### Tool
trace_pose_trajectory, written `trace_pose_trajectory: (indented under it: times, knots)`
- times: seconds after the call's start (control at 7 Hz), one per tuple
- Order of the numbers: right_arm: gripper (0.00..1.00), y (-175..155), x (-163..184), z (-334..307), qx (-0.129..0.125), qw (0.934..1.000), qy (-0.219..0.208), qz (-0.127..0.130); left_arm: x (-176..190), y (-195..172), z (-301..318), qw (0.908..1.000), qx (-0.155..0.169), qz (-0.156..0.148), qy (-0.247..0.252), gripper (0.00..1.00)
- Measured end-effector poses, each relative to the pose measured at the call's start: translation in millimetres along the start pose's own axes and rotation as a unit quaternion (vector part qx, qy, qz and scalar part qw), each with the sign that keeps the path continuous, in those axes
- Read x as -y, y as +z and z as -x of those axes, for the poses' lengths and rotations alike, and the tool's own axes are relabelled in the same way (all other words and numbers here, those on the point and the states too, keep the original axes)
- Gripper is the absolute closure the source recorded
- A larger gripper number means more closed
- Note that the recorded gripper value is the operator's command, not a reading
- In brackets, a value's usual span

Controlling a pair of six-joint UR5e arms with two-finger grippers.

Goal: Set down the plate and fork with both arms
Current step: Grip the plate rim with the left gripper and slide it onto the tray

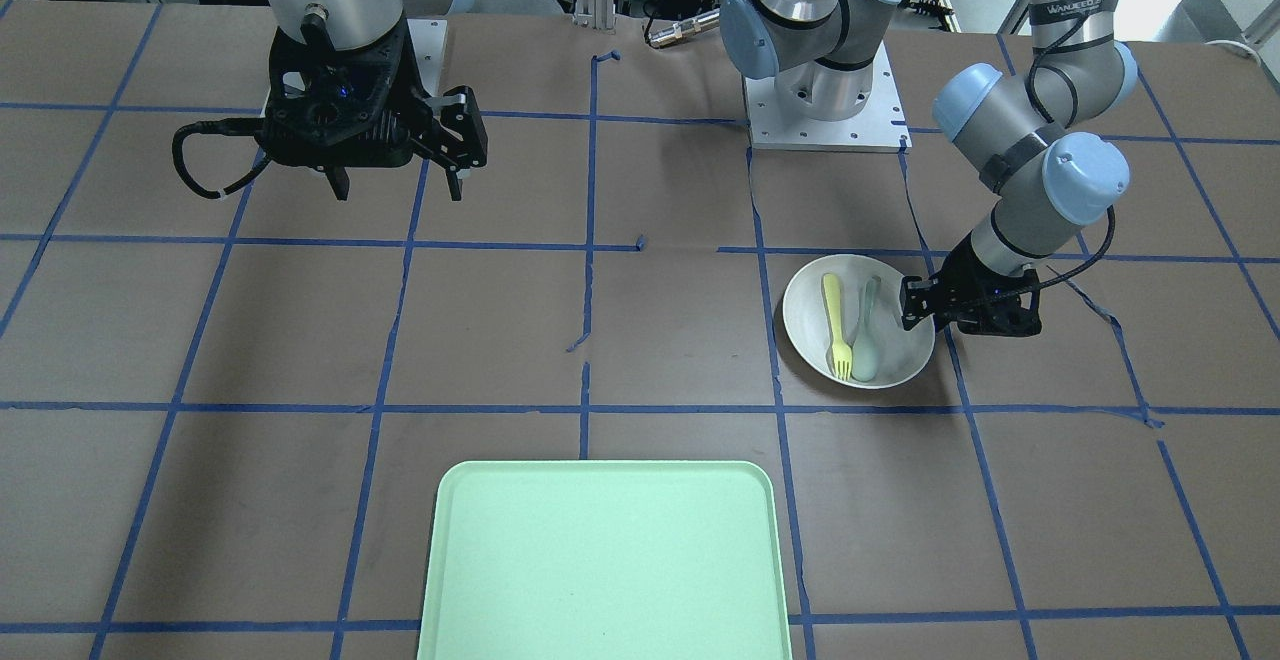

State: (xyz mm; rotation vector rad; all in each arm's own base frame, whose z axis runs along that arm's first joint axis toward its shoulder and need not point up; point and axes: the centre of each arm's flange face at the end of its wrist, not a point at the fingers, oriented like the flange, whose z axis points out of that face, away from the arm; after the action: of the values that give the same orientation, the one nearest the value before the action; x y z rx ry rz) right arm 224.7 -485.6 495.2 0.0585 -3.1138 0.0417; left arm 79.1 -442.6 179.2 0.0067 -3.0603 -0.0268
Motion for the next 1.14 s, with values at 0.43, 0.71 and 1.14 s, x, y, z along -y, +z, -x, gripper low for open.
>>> trace_pose_trajectory:
  times: [0.43,0.71,1.14]
  knots:
    - [0.00,0,0,0,0.000,1.0000,0.000,-0.001,10,-7,-2,0.9997,-0.023,-0.007,0.000,1.00]
    - [0.00,0,1,1,0.000,1.0000,-0.001,-0.001,52,-36,-25,0.9938,-0.099,-0.038,-0.034,1.00]
    - [0.00,0,1,1,0.000,1.0000,-0.001,-0.002,146,-63,-101,0.9771,-0.196,-0.072,-0.040,1.00]
